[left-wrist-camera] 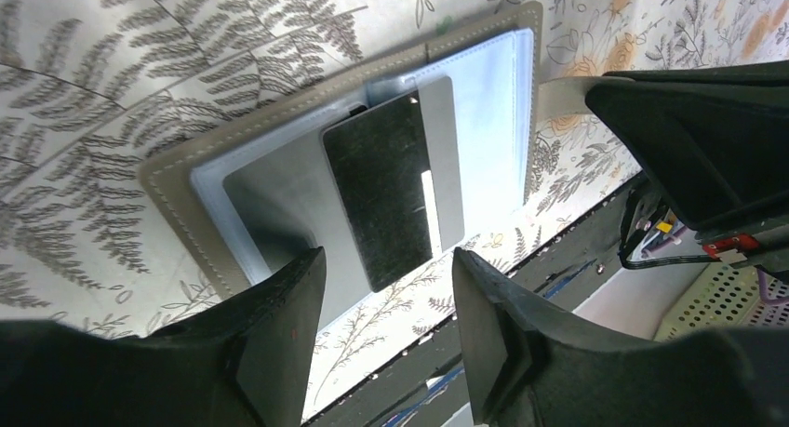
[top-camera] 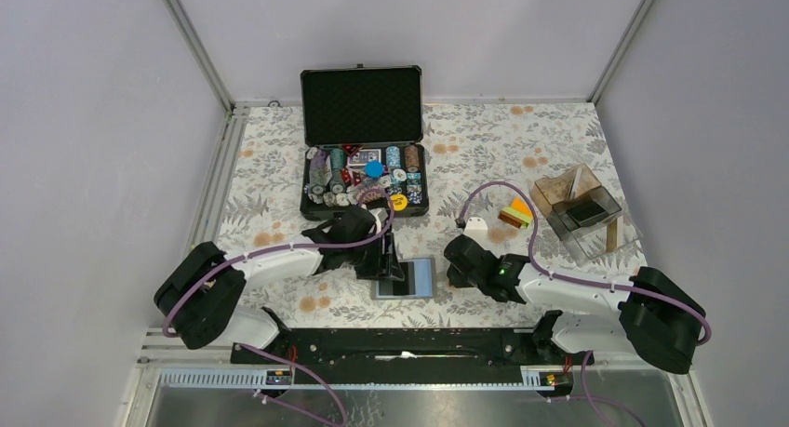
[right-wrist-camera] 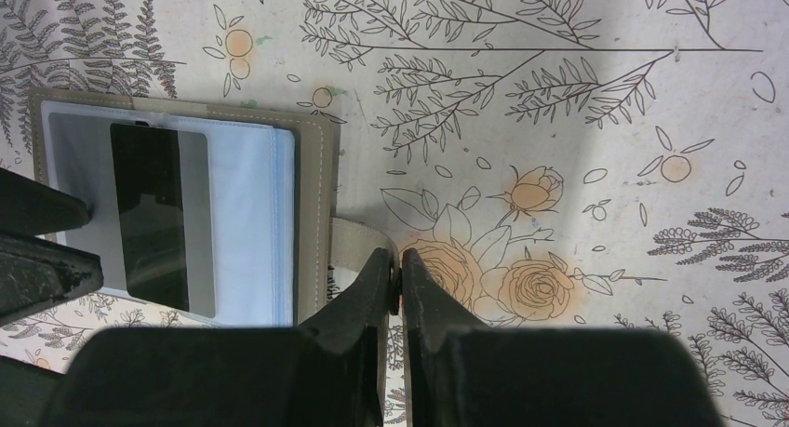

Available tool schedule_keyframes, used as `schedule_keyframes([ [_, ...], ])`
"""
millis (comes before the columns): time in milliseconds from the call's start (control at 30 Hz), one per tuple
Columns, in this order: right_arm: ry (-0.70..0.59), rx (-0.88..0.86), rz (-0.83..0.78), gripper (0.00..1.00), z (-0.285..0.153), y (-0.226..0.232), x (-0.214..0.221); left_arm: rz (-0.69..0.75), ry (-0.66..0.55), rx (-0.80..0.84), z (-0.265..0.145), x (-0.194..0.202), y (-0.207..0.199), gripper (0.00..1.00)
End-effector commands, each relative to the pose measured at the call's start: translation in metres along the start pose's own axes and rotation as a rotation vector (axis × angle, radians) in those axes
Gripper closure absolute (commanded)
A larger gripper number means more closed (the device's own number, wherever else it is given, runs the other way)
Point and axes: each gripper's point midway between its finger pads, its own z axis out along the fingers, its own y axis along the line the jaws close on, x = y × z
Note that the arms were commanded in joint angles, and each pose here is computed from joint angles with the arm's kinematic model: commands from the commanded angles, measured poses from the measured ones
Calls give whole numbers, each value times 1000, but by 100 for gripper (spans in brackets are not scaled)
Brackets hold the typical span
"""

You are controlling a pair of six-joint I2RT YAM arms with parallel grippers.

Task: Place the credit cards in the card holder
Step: Insert the credit card into the card holder.

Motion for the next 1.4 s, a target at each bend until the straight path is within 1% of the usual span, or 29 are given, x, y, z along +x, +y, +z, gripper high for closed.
schedule_keyframes([
  [0, -21, 3, 14, 100, -1, -1, -5, -11, -13, 37, 5, 0, -11, 46],
  [300, -19, 1, 16, 100, -2, -1, -4, -25, -1, 95, 16, 4, -30, 50],
  [733, -17, -1, 19, 100, -2, -2, -2, -25, -26, 123, 31, -2, -40, 53],
  [1367, -12, -8, 19, 100, 0, 0, -2, -2, -53, 255, 30, -10, -83, 55],
])
